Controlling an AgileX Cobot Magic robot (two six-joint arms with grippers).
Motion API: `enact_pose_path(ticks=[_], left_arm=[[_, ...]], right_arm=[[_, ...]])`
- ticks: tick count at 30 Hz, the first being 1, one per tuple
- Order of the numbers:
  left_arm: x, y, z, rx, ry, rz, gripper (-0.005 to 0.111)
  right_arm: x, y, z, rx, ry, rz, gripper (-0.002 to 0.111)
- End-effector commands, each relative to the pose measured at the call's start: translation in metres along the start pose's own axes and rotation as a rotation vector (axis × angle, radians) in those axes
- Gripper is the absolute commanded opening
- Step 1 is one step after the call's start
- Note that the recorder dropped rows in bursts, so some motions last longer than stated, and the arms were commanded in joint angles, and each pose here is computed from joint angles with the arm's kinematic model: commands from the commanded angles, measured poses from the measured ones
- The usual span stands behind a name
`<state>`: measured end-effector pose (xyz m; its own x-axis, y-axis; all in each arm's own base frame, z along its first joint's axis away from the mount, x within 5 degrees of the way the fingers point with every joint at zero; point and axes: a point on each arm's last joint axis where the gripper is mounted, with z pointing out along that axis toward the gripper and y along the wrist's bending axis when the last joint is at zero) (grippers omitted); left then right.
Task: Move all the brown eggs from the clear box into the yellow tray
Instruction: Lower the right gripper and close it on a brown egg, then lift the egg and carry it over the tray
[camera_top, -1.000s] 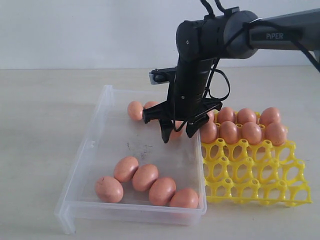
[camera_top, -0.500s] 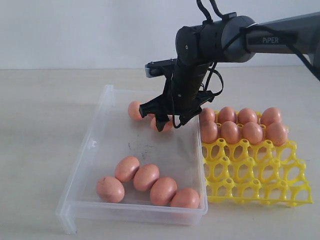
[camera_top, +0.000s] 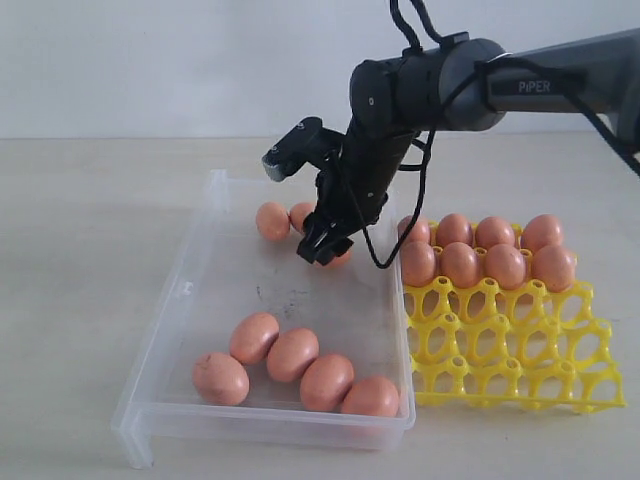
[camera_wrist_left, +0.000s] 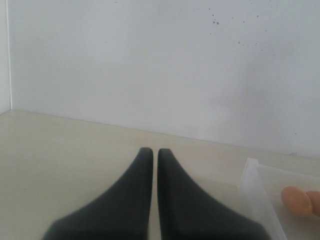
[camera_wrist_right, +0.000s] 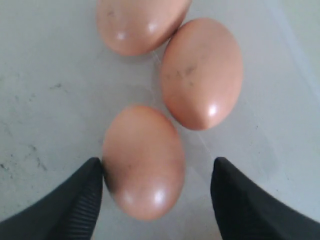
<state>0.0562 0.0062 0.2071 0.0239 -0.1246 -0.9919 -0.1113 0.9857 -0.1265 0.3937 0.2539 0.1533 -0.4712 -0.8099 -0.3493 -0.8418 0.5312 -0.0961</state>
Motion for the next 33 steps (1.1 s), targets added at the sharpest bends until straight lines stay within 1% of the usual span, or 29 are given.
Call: enact_pose_path(ticks=[1, 4, 11, 13, 15, 16, 17, 18, 20, 22, 24, 25, 28, 30, 31, 33], left_arm=[[0.001, 0.0, 0.0, 0.002, -0.002, -0.018, 0.004], [0.001, 0.0, 0.0, 0.002, -0.002, -0.018, 0.004], [0.001, 0.0, 0.0, 0.002, -0.002, -0.018, 0.004], [0.001, 0.0, 0.0, 0.002, 0.0, -0.018, 0.004], [0.001, 0.0, 0.0, 0.002, 0.0, -0.018, 0.004], [0.001, 0.0, 0.0, 0.002, 0.0, -0.018, 0.004], [0.001, 0.0, 0.0, 0.002, 0.0, -0.018, 0.004], [0.001, 0.0, 0.0, 0.002, 0.0, -0.018, 0.004], [0.001, 0.0, 0.0, 0.002, 0.0, -0.018, 0.004], [0.001, 0.0, 0.0, 0.002, 0.0, -0.018, 0.004], [0.001, 0.0, 0.0, 0.002, 0.0, -0.018, 0.004], [0.001, 0.0, 0.0, 0.002, -0.002, -0.018, 0.004], [0.001, 0.0, 0.0, 0.002, -0.002, -0.018, 0.004], [0.001, 0.0, 0.0, 0.002, -0.002, -0.018, 0.004], [0.001, 0.0, 0.0, 0.002, -0.002, -0.018, 0.004], [0.001, 0.0, 0.0, 0.002, -0.002, -0.018, 0.004]], right_arm=[[0.001, 0.001, 0.013, -0.012, 0.0, -0.024, 0.056], [0.004, 0.003, 0.028, -0.038, 0.003, -0.041, 0.056], [-0.001, 0.001, 0.029, -0.018, -0.054, -0.021, 0.056], [0.0, 0.002, 0.029, -0.023, -0.046, -0.019, 0.051], [0.001, 0.002, 0.029, -0.028, -0.039, -0.017, 0.034], [0.001, 0.002, 0.029, -0.029, -0.039, -0.009, 0.023], [0.001, 0.002, 0.029, -0.029, -0.039, 0.003, 0.004], [0.0, 0.002, 0.029, -0.03, -0.039, 0.021, 0.001], [-0.001, 0.002, 0.026, -0.028, -0.047, 0.048, 0.0], [-0.006, -0.001, 0.011, -0.008, -0.087, 0.063, 0.0], [-0.014, -0.002, -0.012, 0.012, -0.137, 0.086, 0.0], [-0.017, -0.003, -0.027, 0.018, -0.162, 0.121, 0.0], [-0.02, -0.003, -0.05, 0.029, -0.2, 0.167, 0.0], [-0.016, 0.0, -0.067, 0.058, -0.262, 0.219, 0.0], [-0.01, 0.0, -0.079, 0.106, -0.324, 0.257, 0.0], [0.005, 0.006, -0.099, 0.167, -0.433, 0.284, 0.0]])
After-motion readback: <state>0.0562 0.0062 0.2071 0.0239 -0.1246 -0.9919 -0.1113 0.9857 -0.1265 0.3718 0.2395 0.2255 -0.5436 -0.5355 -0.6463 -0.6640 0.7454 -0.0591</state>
